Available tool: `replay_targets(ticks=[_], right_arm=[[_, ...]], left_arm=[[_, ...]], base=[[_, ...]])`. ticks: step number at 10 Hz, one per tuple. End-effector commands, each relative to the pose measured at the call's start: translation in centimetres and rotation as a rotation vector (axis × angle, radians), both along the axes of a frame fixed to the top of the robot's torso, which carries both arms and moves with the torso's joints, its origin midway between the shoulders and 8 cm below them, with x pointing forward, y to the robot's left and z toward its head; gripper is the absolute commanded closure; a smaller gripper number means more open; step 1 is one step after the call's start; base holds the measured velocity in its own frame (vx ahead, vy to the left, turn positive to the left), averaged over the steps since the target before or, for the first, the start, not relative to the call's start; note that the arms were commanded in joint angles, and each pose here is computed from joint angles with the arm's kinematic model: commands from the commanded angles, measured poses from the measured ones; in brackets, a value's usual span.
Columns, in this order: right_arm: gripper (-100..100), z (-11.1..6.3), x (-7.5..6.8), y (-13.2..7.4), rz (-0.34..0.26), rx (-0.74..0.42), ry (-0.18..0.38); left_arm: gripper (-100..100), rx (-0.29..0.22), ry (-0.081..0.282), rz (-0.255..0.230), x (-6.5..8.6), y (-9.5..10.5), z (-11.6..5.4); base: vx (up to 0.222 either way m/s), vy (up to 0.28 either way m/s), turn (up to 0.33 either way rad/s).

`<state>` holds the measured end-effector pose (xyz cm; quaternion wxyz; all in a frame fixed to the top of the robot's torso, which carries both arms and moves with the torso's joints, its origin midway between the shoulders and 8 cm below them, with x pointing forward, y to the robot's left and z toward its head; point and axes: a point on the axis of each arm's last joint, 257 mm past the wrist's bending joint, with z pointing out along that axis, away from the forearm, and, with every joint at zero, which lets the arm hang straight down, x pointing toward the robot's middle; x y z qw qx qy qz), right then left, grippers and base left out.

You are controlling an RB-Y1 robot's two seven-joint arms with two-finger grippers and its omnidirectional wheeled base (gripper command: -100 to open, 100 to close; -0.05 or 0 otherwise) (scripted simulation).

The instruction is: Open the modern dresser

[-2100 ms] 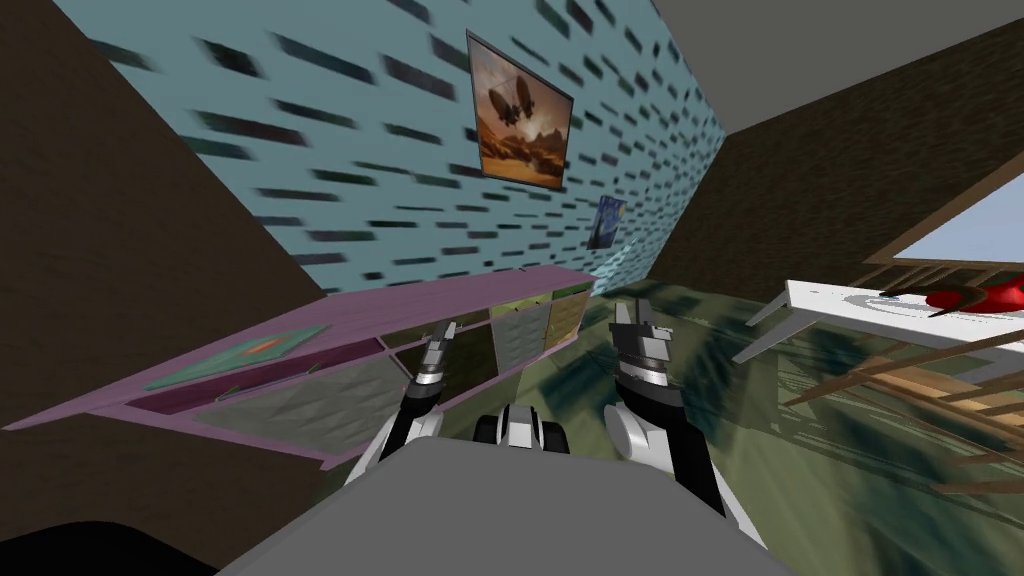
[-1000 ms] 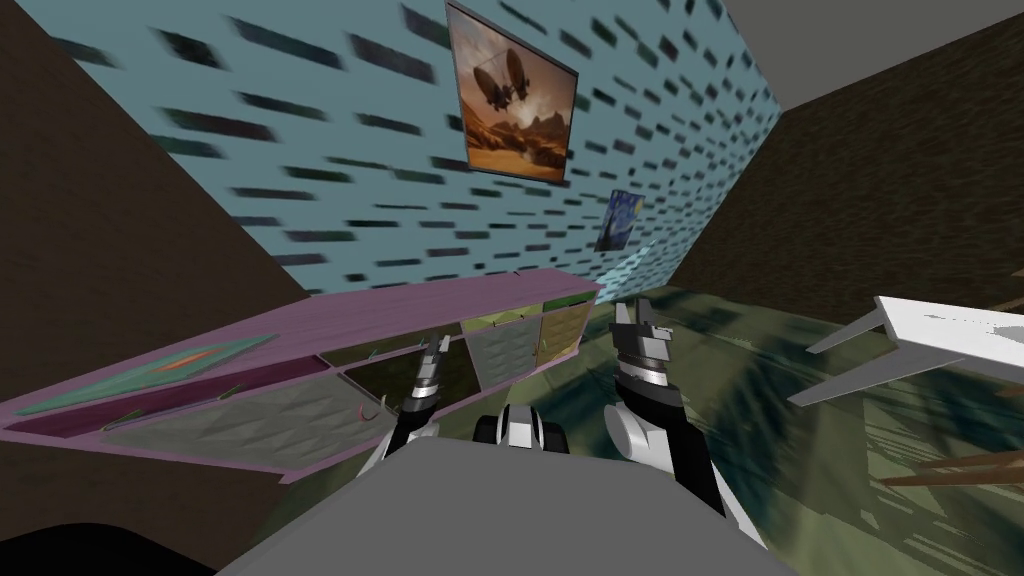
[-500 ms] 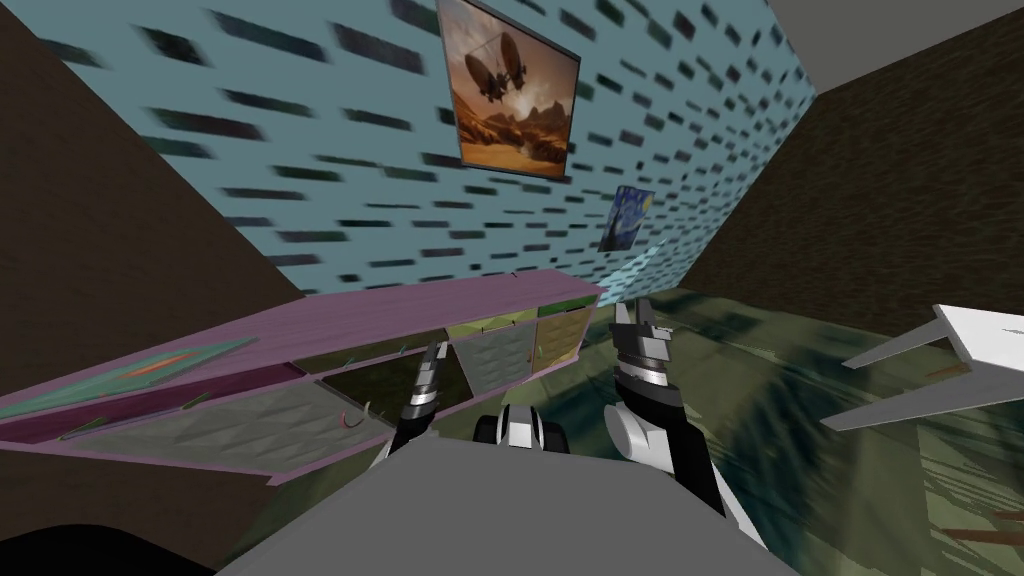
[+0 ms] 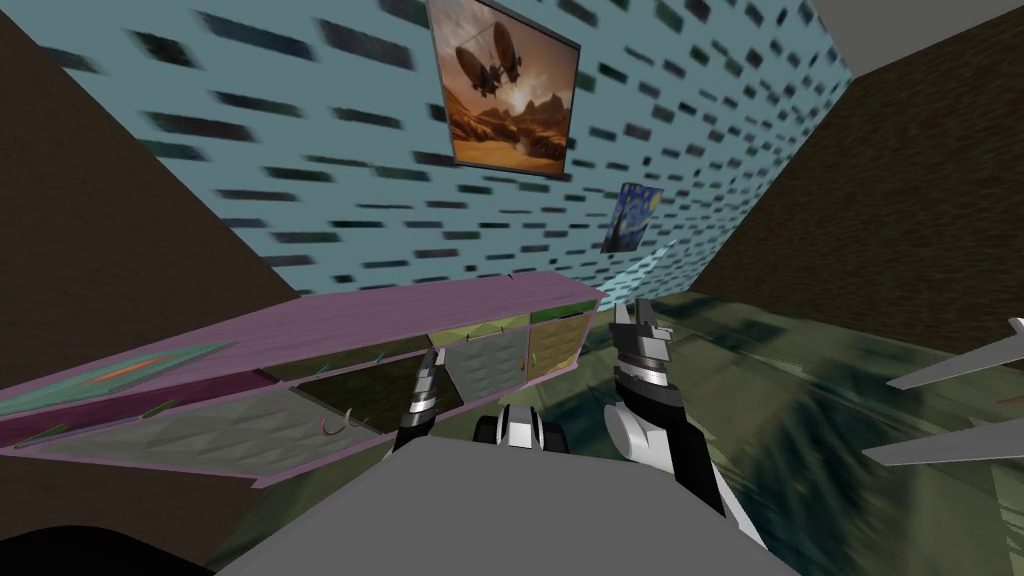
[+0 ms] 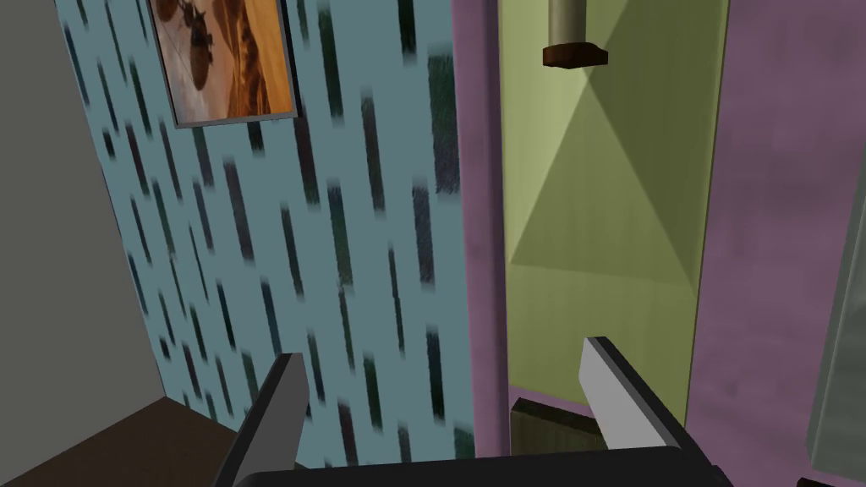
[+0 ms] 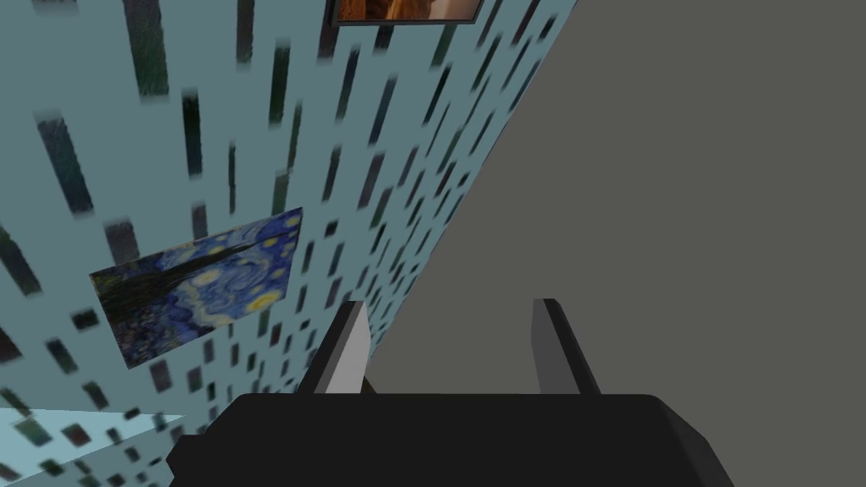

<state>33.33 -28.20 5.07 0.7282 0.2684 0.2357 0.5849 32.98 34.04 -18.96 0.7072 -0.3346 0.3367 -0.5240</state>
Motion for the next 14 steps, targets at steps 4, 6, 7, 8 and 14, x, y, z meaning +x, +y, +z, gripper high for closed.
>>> replay_targets(ticks=[4,6,7,8,14], right_arm=[[0,0.0,0.0,0.0,0.000,0.000,0.000],[0,0.0,0.0,0.0,0.000,0.000,0.000],[0,0.0,0.0,0.0,0.000,0.000,0.000],[0,0.0,0.0,0.0,0.000,0.000,0.000],[0,0.0,0.0,0.0,0.000,0.000,0.000]], left_arm=[[-100,-0.046,0.027,0.044,-1.4,1.7,-3.2],[-100,-0.061,0.034,0.059,-1.9,2.1,-4.2],[-100,-0.069,0.037,0.067,-2.1,2.3,-4.6],[-100,-0.086,0.041,0.080,-2.5,2.5,-5.3],[-100,-0.074,0.037,0.070,-0.5,3.7,-3.3]], base=[[0.088,-0.138,0.060],[0.093,-0.143,0.066],[0.083,-0.118,0.036],[0.104,-0.131,0.063],[0.014,-0.031,0.011]])
